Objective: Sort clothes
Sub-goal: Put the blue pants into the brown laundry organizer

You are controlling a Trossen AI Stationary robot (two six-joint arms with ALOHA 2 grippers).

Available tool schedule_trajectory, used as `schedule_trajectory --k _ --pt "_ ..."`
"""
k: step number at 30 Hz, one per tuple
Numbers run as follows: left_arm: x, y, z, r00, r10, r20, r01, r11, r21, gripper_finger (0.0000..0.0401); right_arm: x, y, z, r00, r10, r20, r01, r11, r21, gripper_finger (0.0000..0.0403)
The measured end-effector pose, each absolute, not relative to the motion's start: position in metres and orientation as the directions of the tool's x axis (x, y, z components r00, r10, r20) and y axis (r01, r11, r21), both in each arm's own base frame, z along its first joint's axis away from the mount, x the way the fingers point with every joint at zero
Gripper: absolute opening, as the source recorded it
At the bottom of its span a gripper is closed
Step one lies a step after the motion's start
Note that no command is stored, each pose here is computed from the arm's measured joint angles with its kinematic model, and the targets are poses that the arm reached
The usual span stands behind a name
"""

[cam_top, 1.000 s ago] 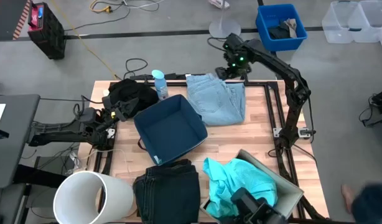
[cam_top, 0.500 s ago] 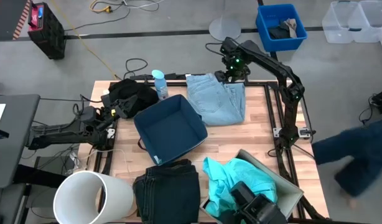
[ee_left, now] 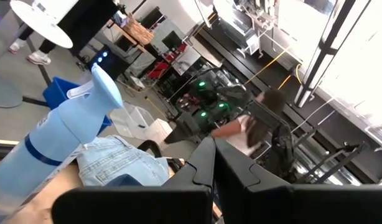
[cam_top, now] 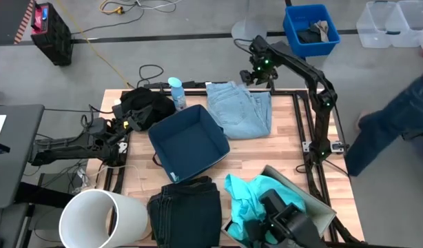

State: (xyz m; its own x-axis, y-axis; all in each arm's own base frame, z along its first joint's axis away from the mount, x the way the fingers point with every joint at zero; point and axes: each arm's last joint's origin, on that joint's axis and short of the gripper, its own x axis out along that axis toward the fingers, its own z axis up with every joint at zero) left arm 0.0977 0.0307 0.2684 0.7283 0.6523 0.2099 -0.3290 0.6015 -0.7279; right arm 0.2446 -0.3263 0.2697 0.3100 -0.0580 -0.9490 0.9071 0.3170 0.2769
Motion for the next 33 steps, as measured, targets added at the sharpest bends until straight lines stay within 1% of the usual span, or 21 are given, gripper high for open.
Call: schedule_trajectory --k 6,14,25,30,33 --pt "0.098 0.031 0.268 0.728 0.653 0.209 -0.325 0.597 -0.733 0.0000 0.259 -0.326 0.234 0.243 0.065 -0.968 0.889 0.383 0.249 0.0260" --pt "0.098 0.031 0.269 0.728 0.653 0.210 -0.319 0.593 -0.739 0.0000 0.274 -0.326 0.194 0.173 0.158 -0.972 0.884 0.411 0.224 0.0260" --pt "0.098 0.031 0.268 0.728 0.653 0.209 -0.321 0.594 -0.738 0.0000 0.271 -0.326 0.186 0.158 0.178 -0.971 0.862 0.454 0.224 0.0256" --pt "0.098 0.031 0.268 0.728 0.653 0.209 -0.321 0.594 -0.738 0.0000 0.266 -0.319 0.178 0.110 0.238 -0.965 0.864 0.457 0.211 0.0237" --pt "0.098 0.031 0.268 0.728 0.653 0.209 -0.321 0.594 -0.738 0.0000 0.267 -0.316 0.180 0.082 0.231 -0.969 0.843 0.503 0.192 0.0235"
